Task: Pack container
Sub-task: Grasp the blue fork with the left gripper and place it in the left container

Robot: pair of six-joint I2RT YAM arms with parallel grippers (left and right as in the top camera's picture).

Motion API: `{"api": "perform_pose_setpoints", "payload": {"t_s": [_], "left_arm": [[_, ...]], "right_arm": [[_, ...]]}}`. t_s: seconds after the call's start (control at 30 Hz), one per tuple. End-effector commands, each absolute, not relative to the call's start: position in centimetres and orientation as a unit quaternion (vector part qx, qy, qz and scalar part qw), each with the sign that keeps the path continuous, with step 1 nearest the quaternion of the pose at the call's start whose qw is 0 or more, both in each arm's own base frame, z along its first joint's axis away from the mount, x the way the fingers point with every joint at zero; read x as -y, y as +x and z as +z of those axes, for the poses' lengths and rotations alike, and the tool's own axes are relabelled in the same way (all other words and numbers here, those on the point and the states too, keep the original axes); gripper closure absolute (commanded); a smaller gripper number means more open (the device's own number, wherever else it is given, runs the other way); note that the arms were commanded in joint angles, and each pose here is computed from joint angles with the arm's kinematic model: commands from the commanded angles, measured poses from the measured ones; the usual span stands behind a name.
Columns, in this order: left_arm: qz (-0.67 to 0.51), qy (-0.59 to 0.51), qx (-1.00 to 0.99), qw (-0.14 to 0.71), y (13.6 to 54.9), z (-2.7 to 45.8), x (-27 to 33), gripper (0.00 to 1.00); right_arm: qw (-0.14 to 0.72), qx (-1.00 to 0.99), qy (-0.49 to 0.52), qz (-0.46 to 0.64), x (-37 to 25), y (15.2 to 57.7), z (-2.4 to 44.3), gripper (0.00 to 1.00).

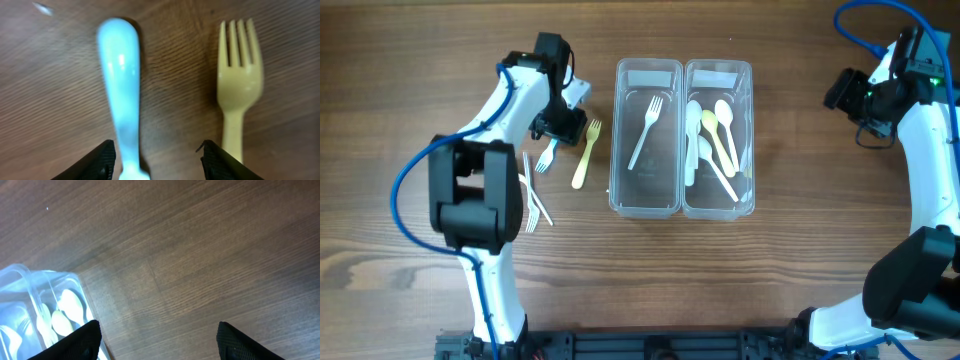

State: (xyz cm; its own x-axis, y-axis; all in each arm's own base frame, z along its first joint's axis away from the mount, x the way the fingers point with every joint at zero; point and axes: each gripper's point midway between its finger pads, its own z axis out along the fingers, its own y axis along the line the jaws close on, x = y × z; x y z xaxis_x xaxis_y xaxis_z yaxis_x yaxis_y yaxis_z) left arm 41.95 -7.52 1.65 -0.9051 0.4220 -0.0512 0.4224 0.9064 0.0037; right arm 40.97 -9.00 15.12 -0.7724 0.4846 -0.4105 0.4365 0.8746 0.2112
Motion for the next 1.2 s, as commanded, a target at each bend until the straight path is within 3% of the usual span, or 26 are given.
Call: {"api": "perform_pose_setpoints", "payload": {"t_s": [0.0,0.23,0.3,0.37,0.73,0.83,0.9,0.93,1.03,1.17], "left_arm": [[0.001,0.252,-0.967,0.019,42.1,0.8,6.8,0.44],[-0.003,0.236,-0.971,0.019,42.5,0.2,5.6,0.47],[-0.003,0.236,-0.971,0.020,42.6,0.0,5.6,0.53],[-0.003,0.237,-0.971,0.024,42.8,0.0,5.6,0.64],[-0.018,0.231,-0.973,0.003,42.1,-1.5,6.0,0.59],[-0.018,0.231,-0.973,0.000,42.0,-1.6,6.0,0.71],[-0.018,0.229,-0.973,-0.002,41.9,-1.6,6.0,0.92],[-0.016,0.216,-0.976,-0.002,41.9,-1.6,5.9,0.96],[0.010,0.180,-0.984,0.001,42.2,-0.8,5.0,0.96],[0.007,0.114,-0.992,0.053,44.1,5.7,6.0,0.96]], "right_arm": [[0.217,-0.942,0.254,0.046,9.1,40.7,14.2,0.27],[0.216,-0.942,0.254,0.046,9.1,40.7,14.2,0.27],[0.216,-0.942,0.254,0.046,9.1,40.7,14.2,0.27],[0.216,-0.942,0.254,0.046,9.1,40.7,14.2,0.27],[0.214,-0.942,0.254,0.046,9.0,40.6,14.2,0.27],[0.214,-0.942,0.254,0.046,9.0,40.6,14.2,0.27],[0.214,-0.942,0.254,0.046,9.0,40.6,14.2,0.27],[0.214,-0.942,0.254,0.046,9.0,40.6,14.2,0.27],[0.214,-0.942,0.254,0.046,9.0,40.6,14.2,0.27],[0.216,-0.942,0.254,0.046,9.1,40.7,14.2,0.27]]}}
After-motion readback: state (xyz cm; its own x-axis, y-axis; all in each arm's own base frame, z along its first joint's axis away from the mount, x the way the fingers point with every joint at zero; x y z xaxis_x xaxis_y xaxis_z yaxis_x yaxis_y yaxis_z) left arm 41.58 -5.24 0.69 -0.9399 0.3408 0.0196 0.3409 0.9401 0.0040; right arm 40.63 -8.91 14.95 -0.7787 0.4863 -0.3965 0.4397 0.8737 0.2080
